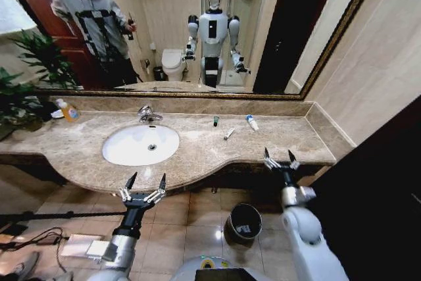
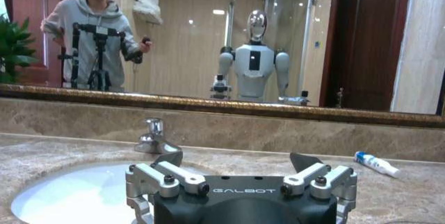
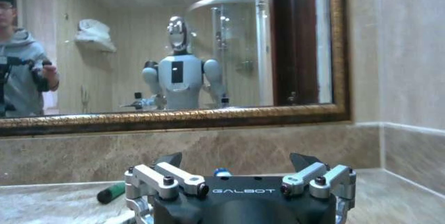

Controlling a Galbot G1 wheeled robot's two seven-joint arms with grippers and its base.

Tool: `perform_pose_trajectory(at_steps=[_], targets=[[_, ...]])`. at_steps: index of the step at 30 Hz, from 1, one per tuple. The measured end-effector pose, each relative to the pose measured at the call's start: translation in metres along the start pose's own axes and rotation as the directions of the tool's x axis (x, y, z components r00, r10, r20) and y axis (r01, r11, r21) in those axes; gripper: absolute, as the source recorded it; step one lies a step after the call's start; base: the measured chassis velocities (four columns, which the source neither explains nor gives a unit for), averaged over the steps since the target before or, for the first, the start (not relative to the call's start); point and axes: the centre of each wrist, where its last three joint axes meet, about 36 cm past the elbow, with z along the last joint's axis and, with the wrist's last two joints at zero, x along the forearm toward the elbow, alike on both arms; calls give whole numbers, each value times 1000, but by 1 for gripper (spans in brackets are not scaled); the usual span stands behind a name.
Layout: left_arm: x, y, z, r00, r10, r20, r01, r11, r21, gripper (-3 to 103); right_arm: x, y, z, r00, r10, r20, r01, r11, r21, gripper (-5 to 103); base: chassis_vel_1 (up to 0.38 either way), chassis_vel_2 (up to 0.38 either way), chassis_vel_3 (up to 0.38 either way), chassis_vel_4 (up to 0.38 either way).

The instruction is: Pick up the trash from the sink and place it in the trash bin.

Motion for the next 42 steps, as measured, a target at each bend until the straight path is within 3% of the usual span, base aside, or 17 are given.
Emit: perform_pose_trajectory(at_steps=[7,14,24,29,36,42], targets=[[0,0,0,1000,0,0,0,1000,0,100,-70,-19,-1,995,-77,-63,81,995,64,100,0,0,0,0],[0,0,0,1000,0,0,0,1000,0,100,-132,-32,11,975,-150,-166,164,984,75,100,0,0,0,0],[0,0,0,1000,0,0,0,1000,0,100,-202,-25,14,957,-191,-216,213,973,84,100,0,0,0,0],[0,0,0,1000,0,0,0,1000,0,100,-218,-19,23,952,-190,-241,220,970,105,100,0,0,0,0],[0,0,0,1000,0,0,0,1000,0,100,-231,-13,30,948,-180,-263,233,954,190,100,0,0,0,0],[0,0,0,1000,0,0,0,1000,0,100,-236,-13,36,944,-158,-290,213,962,171,100,0,0,0,0]])
